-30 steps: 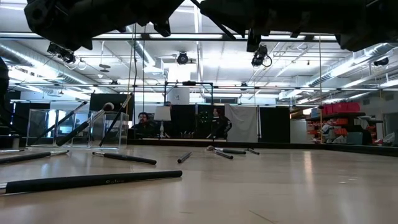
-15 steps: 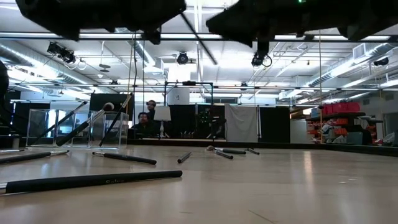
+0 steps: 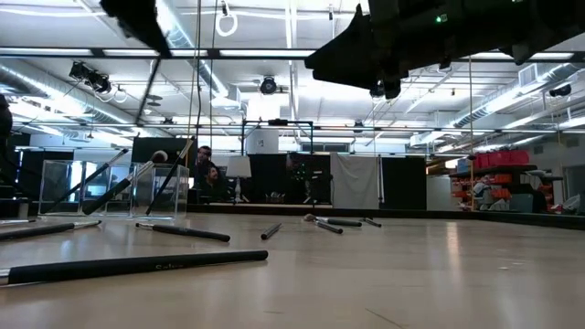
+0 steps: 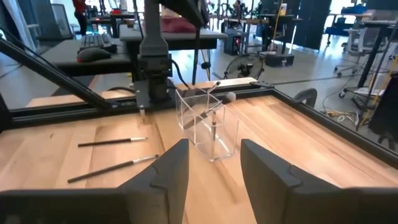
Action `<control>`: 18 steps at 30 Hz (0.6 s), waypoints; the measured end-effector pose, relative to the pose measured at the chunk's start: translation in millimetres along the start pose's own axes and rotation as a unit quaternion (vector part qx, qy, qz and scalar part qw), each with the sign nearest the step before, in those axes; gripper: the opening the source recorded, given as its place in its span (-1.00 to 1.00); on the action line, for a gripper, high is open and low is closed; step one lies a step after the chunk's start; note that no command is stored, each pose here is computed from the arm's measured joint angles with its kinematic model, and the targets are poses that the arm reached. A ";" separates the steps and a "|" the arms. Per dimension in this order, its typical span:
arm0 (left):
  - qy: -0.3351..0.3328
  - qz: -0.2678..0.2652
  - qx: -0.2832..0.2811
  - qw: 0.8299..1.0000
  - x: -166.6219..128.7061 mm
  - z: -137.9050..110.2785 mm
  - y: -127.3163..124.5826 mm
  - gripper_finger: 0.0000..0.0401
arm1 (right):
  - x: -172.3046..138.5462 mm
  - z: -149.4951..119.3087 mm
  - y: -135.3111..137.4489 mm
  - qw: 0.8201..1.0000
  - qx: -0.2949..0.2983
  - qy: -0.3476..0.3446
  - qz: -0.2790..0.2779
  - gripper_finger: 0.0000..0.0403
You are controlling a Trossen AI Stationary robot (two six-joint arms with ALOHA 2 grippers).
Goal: Put items in baskets/containers
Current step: Put the black eyeshadow brush into the transparent organizer
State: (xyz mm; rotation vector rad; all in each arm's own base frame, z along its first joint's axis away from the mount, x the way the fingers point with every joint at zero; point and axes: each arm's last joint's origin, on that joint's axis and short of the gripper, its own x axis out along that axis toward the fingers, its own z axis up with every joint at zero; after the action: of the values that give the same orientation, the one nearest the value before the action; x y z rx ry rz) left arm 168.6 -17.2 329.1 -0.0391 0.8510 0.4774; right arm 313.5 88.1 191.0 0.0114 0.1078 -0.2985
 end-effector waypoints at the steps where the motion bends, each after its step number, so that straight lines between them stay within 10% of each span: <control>1: 0.017 0.022 -0.008 1.000 0.6 -3.7 4.1 -0.89 | 0.0 0.0 0.0 1.000 0.000 0.000 0.000 -0.27; 18: 0.152 0.092 -0.094 0.980 47.1 -50.3 19.4 -0.89 | -0.2 -2.2 0.5 1.000 0.006 0.010 0.005 -0.27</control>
State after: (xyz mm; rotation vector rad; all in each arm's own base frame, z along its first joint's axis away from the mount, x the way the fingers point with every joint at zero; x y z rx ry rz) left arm 151.0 7.4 264.2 -0.2129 1.1124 0.7385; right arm 313.3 88.7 188.8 0.0261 0.1250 -0.2881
